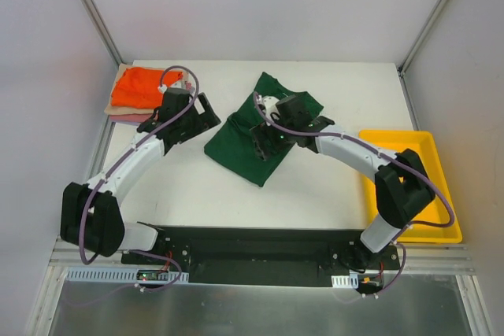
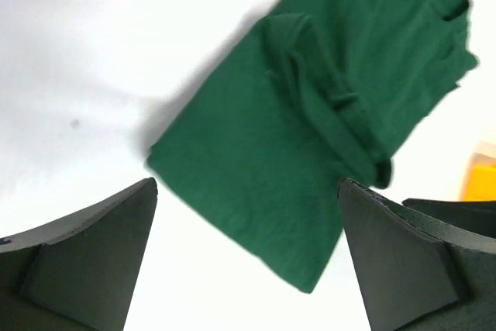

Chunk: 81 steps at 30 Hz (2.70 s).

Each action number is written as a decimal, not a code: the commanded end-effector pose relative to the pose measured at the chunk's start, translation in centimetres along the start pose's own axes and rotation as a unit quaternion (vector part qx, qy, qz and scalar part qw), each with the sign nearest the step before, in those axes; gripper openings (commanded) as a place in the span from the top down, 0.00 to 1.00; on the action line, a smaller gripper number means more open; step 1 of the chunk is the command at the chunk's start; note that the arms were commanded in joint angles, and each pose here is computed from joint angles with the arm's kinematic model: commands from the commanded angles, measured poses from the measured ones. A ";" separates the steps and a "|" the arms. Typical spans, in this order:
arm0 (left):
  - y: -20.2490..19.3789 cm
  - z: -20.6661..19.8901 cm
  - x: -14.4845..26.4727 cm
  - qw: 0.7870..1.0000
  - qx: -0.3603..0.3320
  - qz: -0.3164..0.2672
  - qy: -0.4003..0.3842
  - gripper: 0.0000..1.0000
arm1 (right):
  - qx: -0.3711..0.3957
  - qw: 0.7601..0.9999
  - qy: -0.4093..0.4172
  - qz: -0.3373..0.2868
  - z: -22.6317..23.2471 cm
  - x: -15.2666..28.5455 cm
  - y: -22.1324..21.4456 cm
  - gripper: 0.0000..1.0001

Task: Fold and stack the t-shirts
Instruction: Fold the folded rectangular tshirt in 1/3 of the way, then grab one side of the 2/3 rectangular tshirt with both arms

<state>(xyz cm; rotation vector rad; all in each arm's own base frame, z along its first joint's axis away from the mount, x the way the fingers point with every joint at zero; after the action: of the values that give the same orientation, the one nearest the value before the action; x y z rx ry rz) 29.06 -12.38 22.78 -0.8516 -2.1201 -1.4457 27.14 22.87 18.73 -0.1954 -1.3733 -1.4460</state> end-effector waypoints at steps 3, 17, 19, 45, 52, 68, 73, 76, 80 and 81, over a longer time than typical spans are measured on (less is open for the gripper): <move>-3.8 4.1 1.4 0.996 0.044 0.023 0.080 0.01 | 0.017 0.995 0.087 0.049 4.0 -3.4 1.2 0.04; -4.3 5.5 1.6 0.992 0.053 0.039 0.109 0.01 | -0.045 0.993 -0.101 0.028 -4.2 -9.0 7.1 0.04; -4.3 5.5 1.5 0.992 0.053 0.042 0.109 0.01 | -0.032 0.991 -0.132 0.004 -5.7 -7.9 8.6 0.04; -2.6 1.5 -10.0 0.979 0.064 0.194 -0.024 0.39 | 0.122 0.981 0.032 0.146 0.1 -2.1 -3.7 0.03; -4.2 0.8 -12.0 0.972 0.057 0.226 -0.025 0.50 | 0.112 0.980 0.018 0.164 -0.5 -2.9 -4.9 0.07; -4.9 1.2 -12.9 0.970 0.050 0.236 -0.013 1.00 | 0.105 0.973 -0.076 0.191 -2.5 -4.7 -6.4 0.42; -4.6 1.2 -11.8 0.974 0.045 0.221 -0.006 1.00 | 0.104 0.972 -0.088 0.194 -2.4 -4.9 -6.7 0.69; -4.4 1.3 -10.9 0.977 0.043 0.211 -0.003 1.00 | 0.114 0.969 -0.093 0.198 -1.8 -4.8 -7.3 0.84; -4.2 1.4 -8.7 0.982 0.037 0.188 0.000 1.00 | 0.120 0.968 -0.068 0.209 0.0 -3.6 -7.7 0.99; -4.3 1.6 -7.9 0.983 0.036 0.180 0.006 1.00 | 0.114 0.969 -0.050 0.211 0.7 -3.1 -7.7 0.99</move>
<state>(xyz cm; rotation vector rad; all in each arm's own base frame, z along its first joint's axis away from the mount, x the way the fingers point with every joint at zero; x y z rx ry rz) 33.57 -15.14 11.49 -1.2022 -1.8490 -1.0809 25.33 23.07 11.33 -0.3730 -1.5623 -0.9908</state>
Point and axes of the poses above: each gripper's point midway between its finger pads, its own x axis back along the fingers, its own z axis along the line the jaws close on, y = z × x, the point moved 10 cm from there along x, back along the fingers, and after that the axes turned 13 degrees about -x, right-handed, at the moved point
